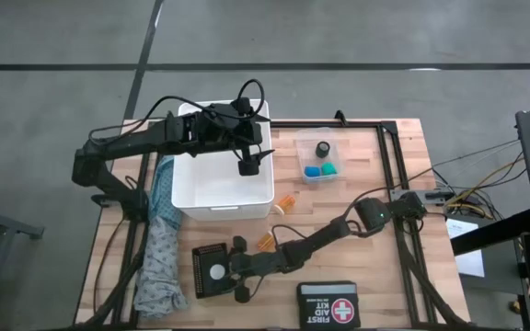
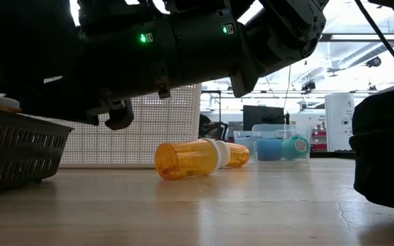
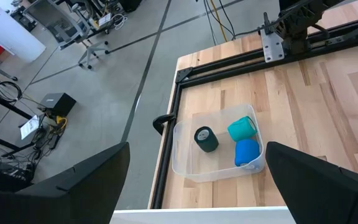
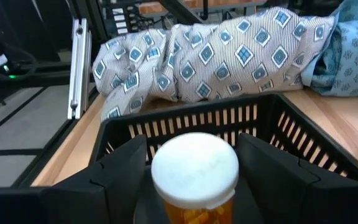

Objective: Pick & place medical supplies in basket/bin
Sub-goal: Put the bottom orange pill bottle into the black bin, then put the top orange pill bottle into the black bin

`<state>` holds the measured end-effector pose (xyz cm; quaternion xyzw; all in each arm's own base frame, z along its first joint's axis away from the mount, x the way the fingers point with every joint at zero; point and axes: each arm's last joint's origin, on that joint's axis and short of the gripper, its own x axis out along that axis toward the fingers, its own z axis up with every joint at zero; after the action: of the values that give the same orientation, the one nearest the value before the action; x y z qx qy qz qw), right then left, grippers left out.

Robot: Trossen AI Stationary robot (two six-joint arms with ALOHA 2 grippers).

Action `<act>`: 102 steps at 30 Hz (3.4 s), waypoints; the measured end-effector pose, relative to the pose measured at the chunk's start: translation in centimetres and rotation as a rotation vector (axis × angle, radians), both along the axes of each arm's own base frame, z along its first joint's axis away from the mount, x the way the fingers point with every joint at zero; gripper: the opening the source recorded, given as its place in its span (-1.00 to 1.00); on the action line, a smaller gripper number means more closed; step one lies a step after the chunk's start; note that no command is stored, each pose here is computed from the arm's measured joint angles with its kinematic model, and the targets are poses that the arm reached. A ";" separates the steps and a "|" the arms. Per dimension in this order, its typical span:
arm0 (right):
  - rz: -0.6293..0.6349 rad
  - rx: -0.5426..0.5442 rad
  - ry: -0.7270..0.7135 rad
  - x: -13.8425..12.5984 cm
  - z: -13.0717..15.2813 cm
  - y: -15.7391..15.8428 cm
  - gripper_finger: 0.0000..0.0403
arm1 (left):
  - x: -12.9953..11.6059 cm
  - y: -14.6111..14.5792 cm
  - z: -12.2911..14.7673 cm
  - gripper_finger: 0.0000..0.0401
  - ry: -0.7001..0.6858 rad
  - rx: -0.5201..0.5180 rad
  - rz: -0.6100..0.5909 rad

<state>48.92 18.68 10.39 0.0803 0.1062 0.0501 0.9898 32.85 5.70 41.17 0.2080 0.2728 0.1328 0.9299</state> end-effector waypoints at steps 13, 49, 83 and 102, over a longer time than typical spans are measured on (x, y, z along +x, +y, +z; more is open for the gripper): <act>0.005 -0.004 -0.058 0.0 1.1 0.1 0.24 | 0.0 0.0 0.0 0.90 0.000 0.000 0.001; -0.011 -0.252 0.077 -3.7 11.3 1.3 0.16 | 0.0 0.0 0.0 0.90 0.000 0.000 0.000; -0.050 -0.230 0.142 -14.9 15.2 -2.8 -0.13 | 0.0 0.0 0.0 0.90 -0.001 -0.002 0.001; -0.060 -0.166 0.092 -23.5 13.3 -7.5 -0.53 | 0.0 0.0 0.0 0.90 0.000 0.000 0.000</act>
<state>25.44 11.18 23.65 0.0036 0.1530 0.0076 0.9882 32.85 5.70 41.17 0.2080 0.2728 0.1328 0.9299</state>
